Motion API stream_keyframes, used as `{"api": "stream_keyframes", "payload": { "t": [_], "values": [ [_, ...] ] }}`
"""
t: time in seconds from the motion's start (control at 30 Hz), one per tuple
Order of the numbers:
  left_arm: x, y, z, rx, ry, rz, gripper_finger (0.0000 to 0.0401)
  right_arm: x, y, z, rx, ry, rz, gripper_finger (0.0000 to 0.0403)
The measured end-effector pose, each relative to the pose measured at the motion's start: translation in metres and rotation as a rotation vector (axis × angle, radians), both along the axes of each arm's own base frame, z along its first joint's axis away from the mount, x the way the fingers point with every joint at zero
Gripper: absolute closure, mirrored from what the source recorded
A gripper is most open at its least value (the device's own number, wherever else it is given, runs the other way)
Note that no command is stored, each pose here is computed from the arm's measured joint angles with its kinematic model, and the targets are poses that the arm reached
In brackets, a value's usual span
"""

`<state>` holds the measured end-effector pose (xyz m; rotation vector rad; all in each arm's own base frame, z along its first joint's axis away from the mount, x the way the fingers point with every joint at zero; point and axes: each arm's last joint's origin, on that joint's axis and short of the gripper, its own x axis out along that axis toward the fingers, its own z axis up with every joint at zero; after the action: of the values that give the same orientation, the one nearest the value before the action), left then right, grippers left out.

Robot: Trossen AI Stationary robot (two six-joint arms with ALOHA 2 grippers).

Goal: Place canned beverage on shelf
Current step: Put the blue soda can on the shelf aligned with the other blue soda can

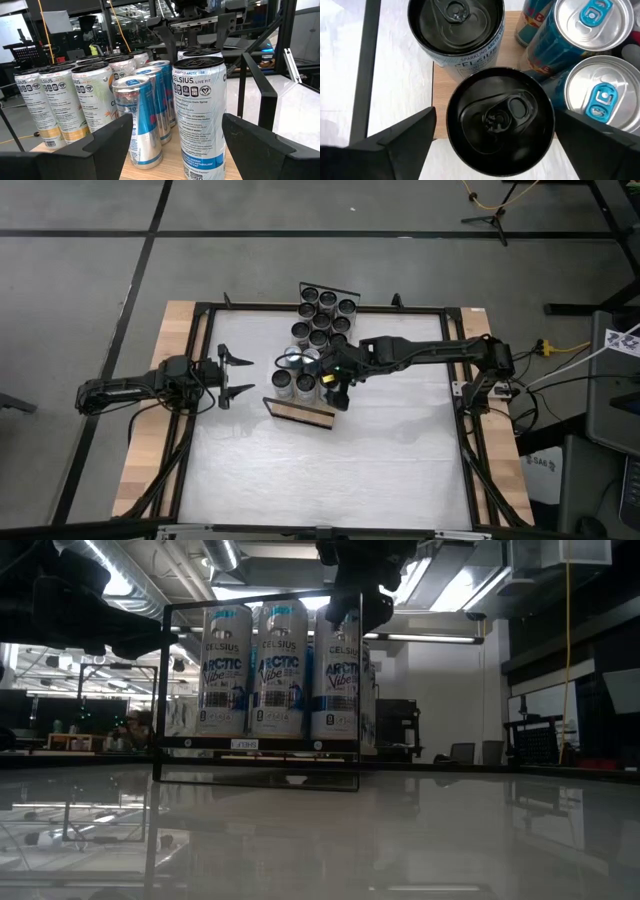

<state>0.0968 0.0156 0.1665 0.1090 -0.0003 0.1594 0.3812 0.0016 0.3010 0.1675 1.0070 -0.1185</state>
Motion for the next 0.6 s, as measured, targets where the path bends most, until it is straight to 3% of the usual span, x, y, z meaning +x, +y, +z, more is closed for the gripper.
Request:
{"api": "stream_keyframes", "payload": {
  "t": [0.33,0.6],
  "values": [
    [0.000,0.000,0.000,0.000,0.000,0.000,0.0099,-0.006,0.000,0.007,0.019,-0.006,-0.012,0.0013],
    [0.000,0.000,0.000,0.000,0.000,0.000,0.0099,-0.025,0.000,0.025,0.029,-0.004,-0.025,0.0013]
  ]
}}
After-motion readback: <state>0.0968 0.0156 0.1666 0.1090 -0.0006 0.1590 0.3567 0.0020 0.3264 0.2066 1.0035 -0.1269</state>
